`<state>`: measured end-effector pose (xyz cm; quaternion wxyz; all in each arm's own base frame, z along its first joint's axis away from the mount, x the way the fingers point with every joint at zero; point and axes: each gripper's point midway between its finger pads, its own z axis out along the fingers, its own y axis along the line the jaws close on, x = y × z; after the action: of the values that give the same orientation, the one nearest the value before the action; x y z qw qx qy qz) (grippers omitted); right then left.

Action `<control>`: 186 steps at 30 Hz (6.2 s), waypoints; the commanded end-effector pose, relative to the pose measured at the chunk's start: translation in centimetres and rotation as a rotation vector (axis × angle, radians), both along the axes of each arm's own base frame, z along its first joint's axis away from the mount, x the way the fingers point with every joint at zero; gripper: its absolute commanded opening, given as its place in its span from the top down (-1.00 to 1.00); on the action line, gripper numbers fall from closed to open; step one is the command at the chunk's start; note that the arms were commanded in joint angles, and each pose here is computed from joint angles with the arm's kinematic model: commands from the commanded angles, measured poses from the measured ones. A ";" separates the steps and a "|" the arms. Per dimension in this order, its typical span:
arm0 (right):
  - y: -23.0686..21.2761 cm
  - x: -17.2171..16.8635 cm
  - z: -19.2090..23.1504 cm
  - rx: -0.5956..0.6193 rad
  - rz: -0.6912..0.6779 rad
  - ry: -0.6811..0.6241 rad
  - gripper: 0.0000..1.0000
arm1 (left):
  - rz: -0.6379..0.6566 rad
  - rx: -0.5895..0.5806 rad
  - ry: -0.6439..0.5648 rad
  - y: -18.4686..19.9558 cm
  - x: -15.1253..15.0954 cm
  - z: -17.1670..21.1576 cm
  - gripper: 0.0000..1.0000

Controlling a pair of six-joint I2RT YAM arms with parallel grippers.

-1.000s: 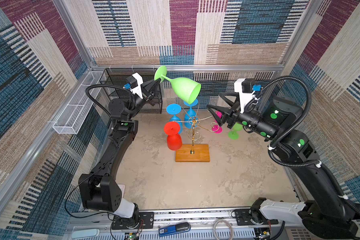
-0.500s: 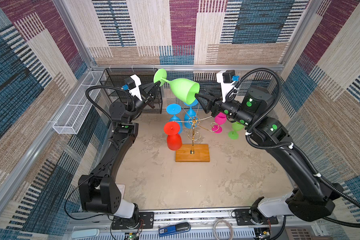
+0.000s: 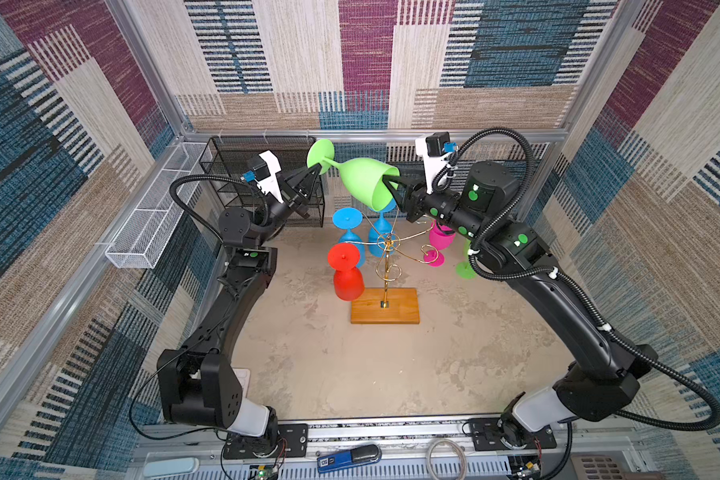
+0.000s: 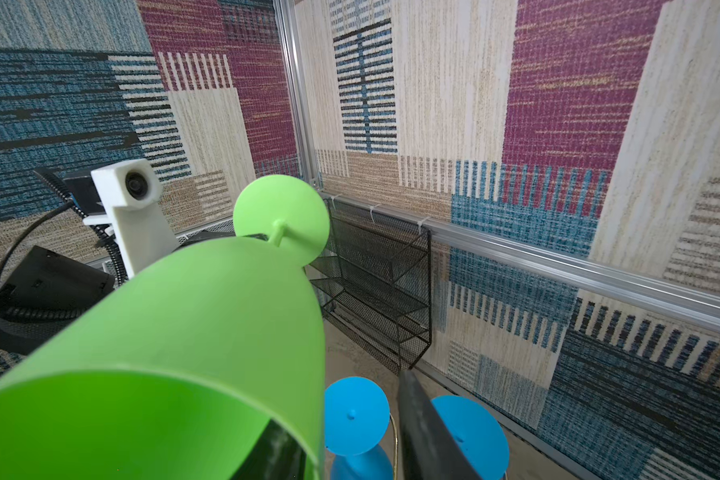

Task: Take the wine glass off the wine glass rack

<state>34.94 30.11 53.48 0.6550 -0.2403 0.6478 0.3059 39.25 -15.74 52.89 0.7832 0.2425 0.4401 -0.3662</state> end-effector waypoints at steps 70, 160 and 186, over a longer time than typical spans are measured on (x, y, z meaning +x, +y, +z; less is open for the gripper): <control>-28.8 -4.9 -28.7 -0.286 -0.773 0.957 1.00 | 0.542 -0.192 0.419 17.3 1.8 -11.6 -0.49; -37.8 8.7 -28.3 -0.133 -0.843 0.908 0.21 | 0.543 -0.193 0.410 19.3 2.3 -13.5 -0.46; -21.1 2.1 -5.4 0.163 -0.328 0.121 -0.99 | -0.060 -0.176 0.991 6.8 -7.7 -13.9 -0.14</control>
<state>37.65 8.46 45.39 0.6330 -0.0469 0.7293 0.2554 33.61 -7.68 42.08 0.5259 -0.0154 0.6659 -0.5289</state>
